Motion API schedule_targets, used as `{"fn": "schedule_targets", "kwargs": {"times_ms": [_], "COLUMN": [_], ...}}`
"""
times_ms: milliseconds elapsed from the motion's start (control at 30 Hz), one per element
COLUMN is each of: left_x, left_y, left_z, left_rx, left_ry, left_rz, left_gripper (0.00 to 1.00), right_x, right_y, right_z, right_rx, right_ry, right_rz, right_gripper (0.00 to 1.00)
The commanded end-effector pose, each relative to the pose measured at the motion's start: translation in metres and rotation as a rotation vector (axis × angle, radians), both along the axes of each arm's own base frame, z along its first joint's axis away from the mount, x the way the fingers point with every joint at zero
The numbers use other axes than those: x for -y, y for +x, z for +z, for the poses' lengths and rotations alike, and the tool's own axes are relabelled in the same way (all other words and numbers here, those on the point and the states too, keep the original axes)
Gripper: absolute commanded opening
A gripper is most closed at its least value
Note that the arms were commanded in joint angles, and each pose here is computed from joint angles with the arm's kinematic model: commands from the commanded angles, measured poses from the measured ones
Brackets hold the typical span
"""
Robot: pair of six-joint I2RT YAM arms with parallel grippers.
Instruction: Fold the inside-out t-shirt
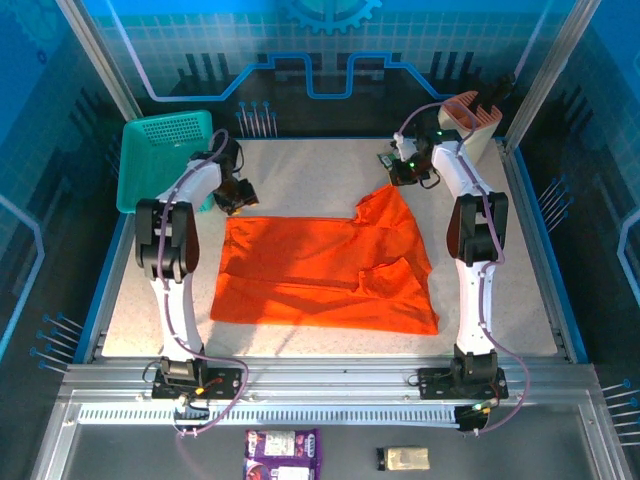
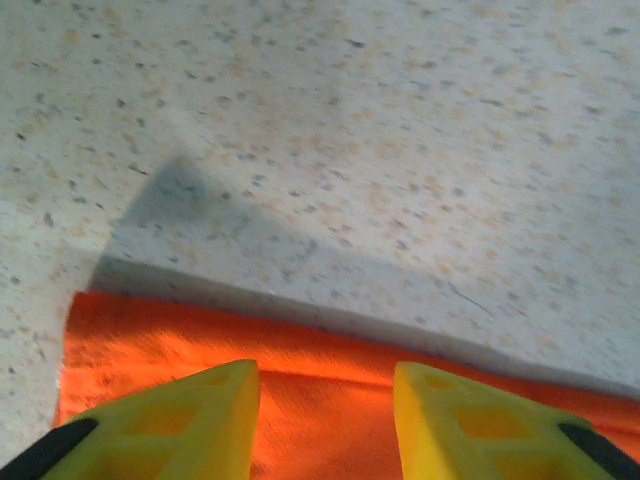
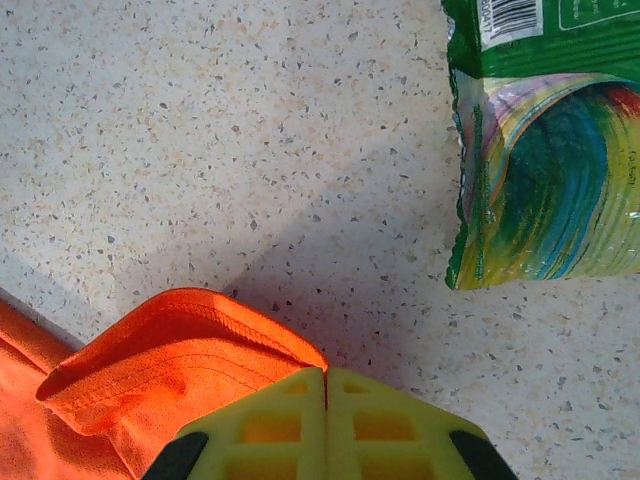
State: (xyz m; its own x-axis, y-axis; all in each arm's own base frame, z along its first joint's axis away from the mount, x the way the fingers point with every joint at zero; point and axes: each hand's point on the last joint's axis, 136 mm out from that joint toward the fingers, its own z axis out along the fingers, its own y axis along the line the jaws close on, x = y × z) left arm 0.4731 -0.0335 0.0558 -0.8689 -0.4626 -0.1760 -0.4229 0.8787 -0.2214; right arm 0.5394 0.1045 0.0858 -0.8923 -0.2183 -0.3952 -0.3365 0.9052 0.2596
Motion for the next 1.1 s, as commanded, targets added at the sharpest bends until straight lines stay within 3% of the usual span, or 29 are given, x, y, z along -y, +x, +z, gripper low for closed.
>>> {"fn": "schedule_targets", "kwargs": {"times_ms": [0, 200, 333, 433, 700, 933, 1067], "left_x": [-0.036, -0.072, -0.07, -0.056, -0.054, -0.049, -0.05], "left_y": [-0.001, -0.013, -0.017, -0.019, -0.019, -0.012, -0.013], "left_z": [-0.006, -0.001, -0.003, -0.014, -0.03, -0.038, -0.039], "left_rx": [-0.026, -0.085, -0.112, -0.13, -0.154, -0.139, -0.148], "left_ry": [0.152, 0.314, 0.298, 0.208, 0.222, 0.193, 0.198], "left_rz": [0.084, 0.107, 0.09, 0.075, 0.074, 0.07, 0.07], "left_gripper": [0.43, 0.46, 0.46, 0.36, 0.36, 0.23, 0.29], "right_x": [0.006, 0.009, 0.009, 0.009, 0.009, 0.008, 0.009], "right_y": [-0.003, -0.005, -0.005, -0.005, -0.004, -0.003, -0.003], "right_z": [0.022, 0.037, 0.036, 0.037, 0.039, 0.039, 0.039], "right_rx": [0.022, 0.048, 0.044, 0.046, 0.052, 0.051, 0.05], "right_ry": [0.021, 0.024, 0.026, 0.025, 0.025, 0.03, 0.026], "right_rz": [-0.012, -0.016, -0.017, -0.018, -0.02, -0.018, -0.018], "right_gripper": [0.0, 0.0, 0.0, 0.0, 0.0, 0.0, 0.0]}}
